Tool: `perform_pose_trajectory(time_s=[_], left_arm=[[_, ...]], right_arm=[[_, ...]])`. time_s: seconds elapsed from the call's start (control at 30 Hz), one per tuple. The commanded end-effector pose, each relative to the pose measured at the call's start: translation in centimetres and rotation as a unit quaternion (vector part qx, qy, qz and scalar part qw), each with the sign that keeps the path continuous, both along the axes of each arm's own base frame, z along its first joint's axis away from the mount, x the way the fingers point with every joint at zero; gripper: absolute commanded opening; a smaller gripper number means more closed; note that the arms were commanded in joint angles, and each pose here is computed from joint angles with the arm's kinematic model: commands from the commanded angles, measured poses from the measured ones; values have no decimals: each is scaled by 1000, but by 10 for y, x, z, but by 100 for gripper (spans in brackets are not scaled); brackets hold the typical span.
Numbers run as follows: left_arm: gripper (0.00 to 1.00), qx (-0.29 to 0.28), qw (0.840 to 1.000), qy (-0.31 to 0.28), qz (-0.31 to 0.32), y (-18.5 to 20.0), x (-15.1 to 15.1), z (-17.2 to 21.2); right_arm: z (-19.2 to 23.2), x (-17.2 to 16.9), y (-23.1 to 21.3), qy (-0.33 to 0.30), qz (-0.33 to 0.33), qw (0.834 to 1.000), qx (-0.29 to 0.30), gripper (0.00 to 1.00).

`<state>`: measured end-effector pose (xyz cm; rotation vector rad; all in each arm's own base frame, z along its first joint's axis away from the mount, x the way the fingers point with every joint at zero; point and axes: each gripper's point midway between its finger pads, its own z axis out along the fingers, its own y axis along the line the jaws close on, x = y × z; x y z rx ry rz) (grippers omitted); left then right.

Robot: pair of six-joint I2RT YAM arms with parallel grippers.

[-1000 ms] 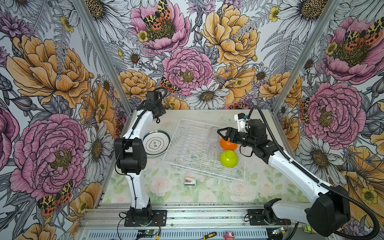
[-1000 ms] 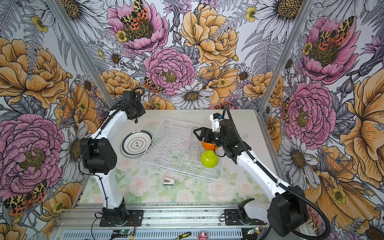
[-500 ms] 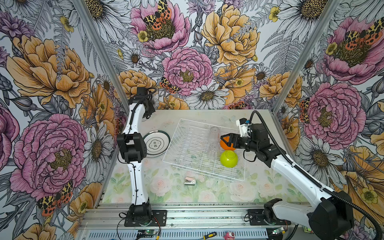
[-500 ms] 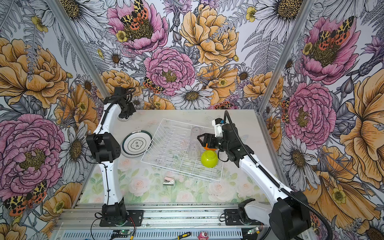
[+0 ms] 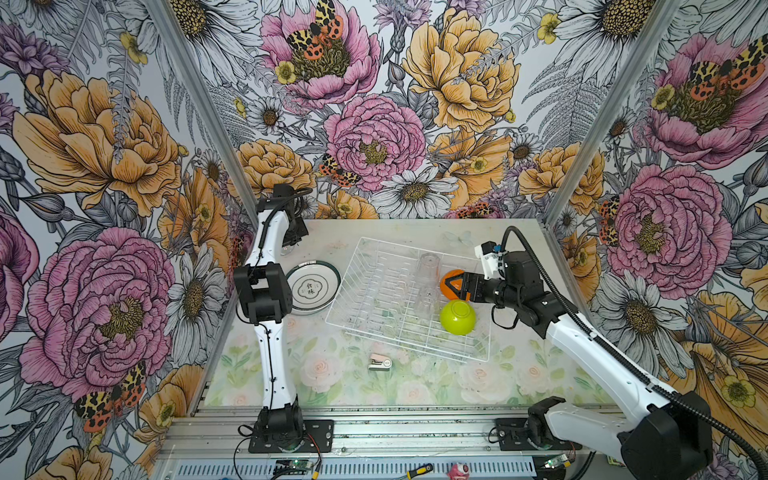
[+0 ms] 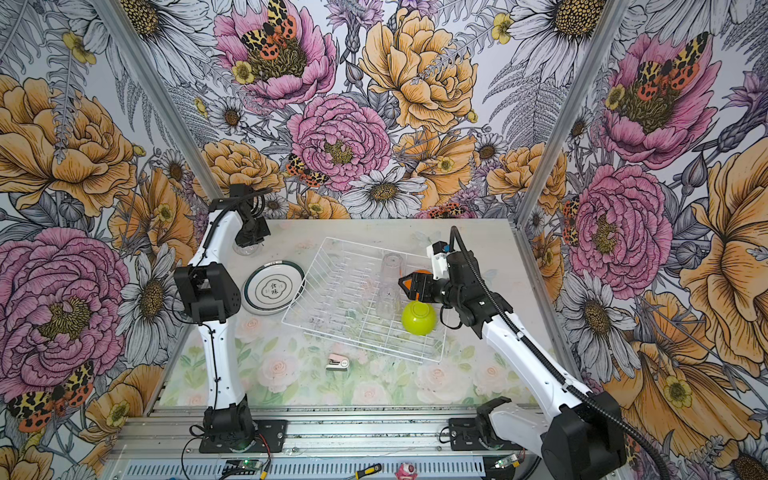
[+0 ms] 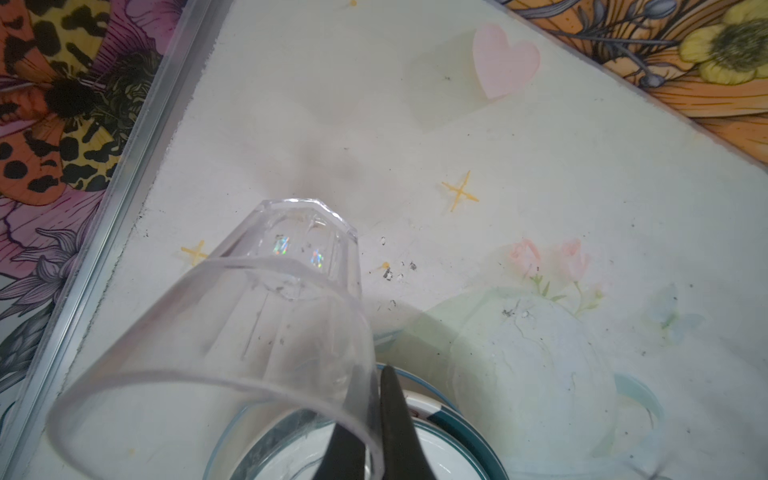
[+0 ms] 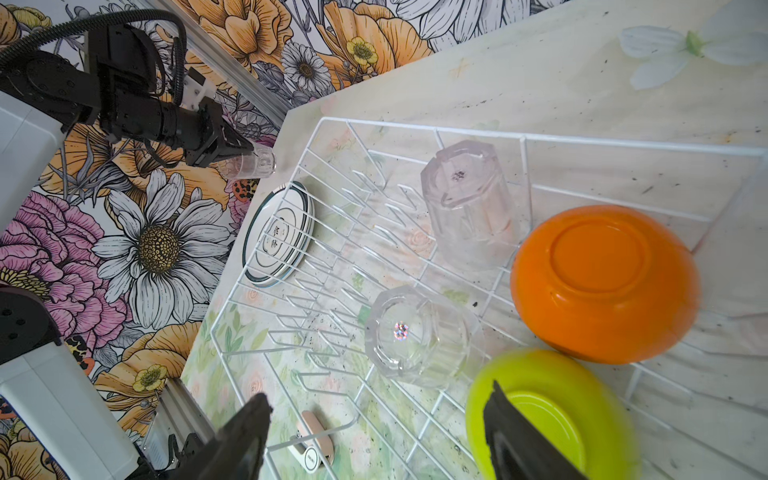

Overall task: Unload the mixed dishes from the dish rack
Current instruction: 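Carry the cup beside the plates with the left gripper while the right moves over bowls, then lower the cup upright onto the table and open the left gripper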

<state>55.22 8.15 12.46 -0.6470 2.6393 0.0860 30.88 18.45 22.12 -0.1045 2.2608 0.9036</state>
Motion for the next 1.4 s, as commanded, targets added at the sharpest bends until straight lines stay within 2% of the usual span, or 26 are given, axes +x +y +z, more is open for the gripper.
perform_pose_trajectory(time_s=[0.0, 0.27, 0.57, 0.6, 0.63, 0.67, 0.73, 0.77, 0.93, 1.0, 1.03, 1.1, 1.37], left_arm=[[0, 5, 1000, -3, -1, 15, 3, 0], [0, -43, 999, 24, -7, 12, -5, -23], [0, -32, 999, 40, -12, 15, -11, -28], [5, -30, 999, 41, -12, 15, -11, -28], [24, -28, 999, 42, -13, 16, -12, -29], [39, -26, 999, 43, -14, 16, -12, -29], [58, -24, 999, 43, -14, 17, -13, -27], [63, -23, 999, 42, -15, 17, -13, -26], [75, -17, 999, 34, -17, 16, -12, -16], [84, -14, 999, 26, -22, 13, -12, -7], [93, -9, 999, 22, -26, 11, -12, -2], [99, 3, 999, 10, -30, 9, -12, 14], [99, 1, 998, -56, -35, -5, -28, 88]], right_arm=[[3, -4, -4, -7, 0, 1000, -1, 82], [-7, -3, -6, 10, -9, 1000, -5, 82], [-16, -3, -5, 27, -6, 1000, -9, 82], [-16, -3, -5, 26, -5, 1000, -11, 82], [-16, -3, -5, 27, -7, 1000, -11, 82], [-16, -3, -6, 26, -8, 1000, -11, 82], [-17, -3, -6, 29, -9, 999, -11, 82], [-17, -3, -5, 29, -8, 999, -10, 82], [-19, -3, -6, 34, -10, 999, -11, 82], [-19, -3, -6, 35, -11, 999, -10, 82], [-18, -3, -6, 33, -11, 999, -10, 82], [-18, -2, -7, 34, -14, 999, -11, 82], [-24, 5, -7, 47, -22, 998, -20, 82]])
